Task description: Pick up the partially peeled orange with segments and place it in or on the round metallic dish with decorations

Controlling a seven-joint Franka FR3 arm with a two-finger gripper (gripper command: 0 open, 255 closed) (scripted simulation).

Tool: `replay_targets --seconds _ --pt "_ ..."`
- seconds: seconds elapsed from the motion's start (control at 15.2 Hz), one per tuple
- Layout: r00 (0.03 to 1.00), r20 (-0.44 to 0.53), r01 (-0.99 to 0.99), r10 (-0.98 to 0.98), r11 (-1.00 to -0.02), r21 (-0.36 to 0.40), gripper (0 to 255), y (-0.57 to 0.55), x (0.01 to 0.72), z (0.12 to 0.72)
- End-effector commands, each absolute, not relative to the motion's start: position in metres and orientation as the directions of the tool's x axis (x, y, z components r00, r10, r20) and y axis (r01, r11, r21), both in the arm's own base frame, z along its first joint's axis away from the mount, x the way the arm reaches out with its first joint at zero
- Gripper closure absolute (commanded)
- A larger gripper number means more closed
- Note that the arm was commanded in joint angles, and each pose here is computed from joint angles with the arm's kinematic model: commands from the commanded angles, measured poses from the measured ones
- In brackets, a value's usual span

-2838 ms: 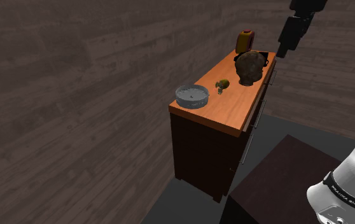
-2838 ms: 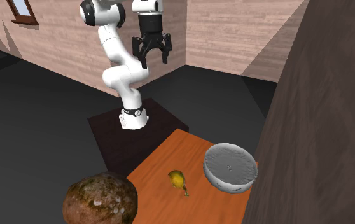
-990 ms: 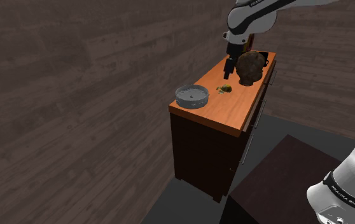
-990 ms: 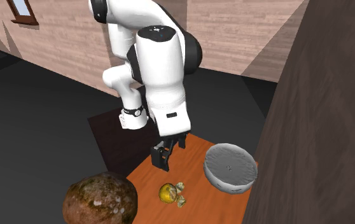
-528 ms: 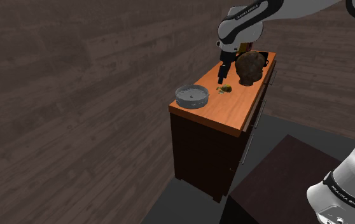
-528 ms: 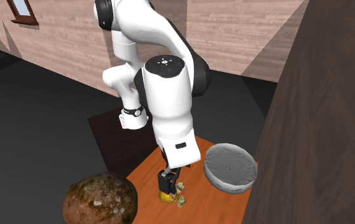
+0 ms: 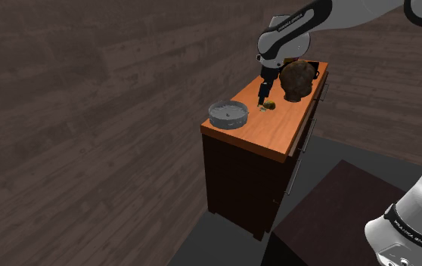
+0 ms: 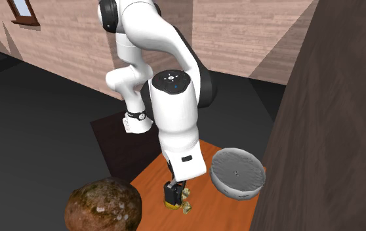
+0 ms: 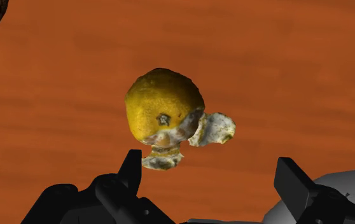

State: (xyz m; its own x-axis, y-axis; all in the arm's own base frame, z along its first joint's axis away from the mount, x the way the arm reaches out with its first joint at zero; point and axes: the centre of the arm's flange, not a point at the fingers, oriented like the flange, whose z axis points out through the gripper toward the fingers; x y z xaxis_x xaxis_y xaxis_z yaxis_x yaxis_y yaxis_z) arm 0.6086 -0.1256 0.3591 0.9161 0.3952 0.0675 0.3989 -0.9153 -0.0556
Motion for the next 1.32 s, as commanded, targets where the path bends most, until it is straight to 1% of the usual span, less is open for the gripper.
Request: replay_targets --seconds 0.0,0.13,0.2,0.79,0.86,1.12,1.25 --pt "0.916 0.068 0.399 0.395 -0.915 -0.055 0 -0.126 0.609 0.359" --pt "0.916 0.068 0.399 0.395 -0.915 -0.055 0 -0.126 0.609 0.359" --pt "0.916 0.068 0.399 0.395 -0.915 -0.055 255 -0.126 0.609 0.359" --pt "0.916 0.068 0.399 0.395 -0.915 -0.055 255 -0.126 0.609 0.359" --pt "0.916 0.068 0.399 0.395 -0.915 -0.055 0 -0.126 0.609 0.359" --pt "0.917 -0.04 0.392 0.397 -0.915 -0.094 0 -0.171 0.604 0.369" --pt "0.917 -0.04 0.392 0.397 -0.915 -0.094 0 -0.171 0.603 0.364"
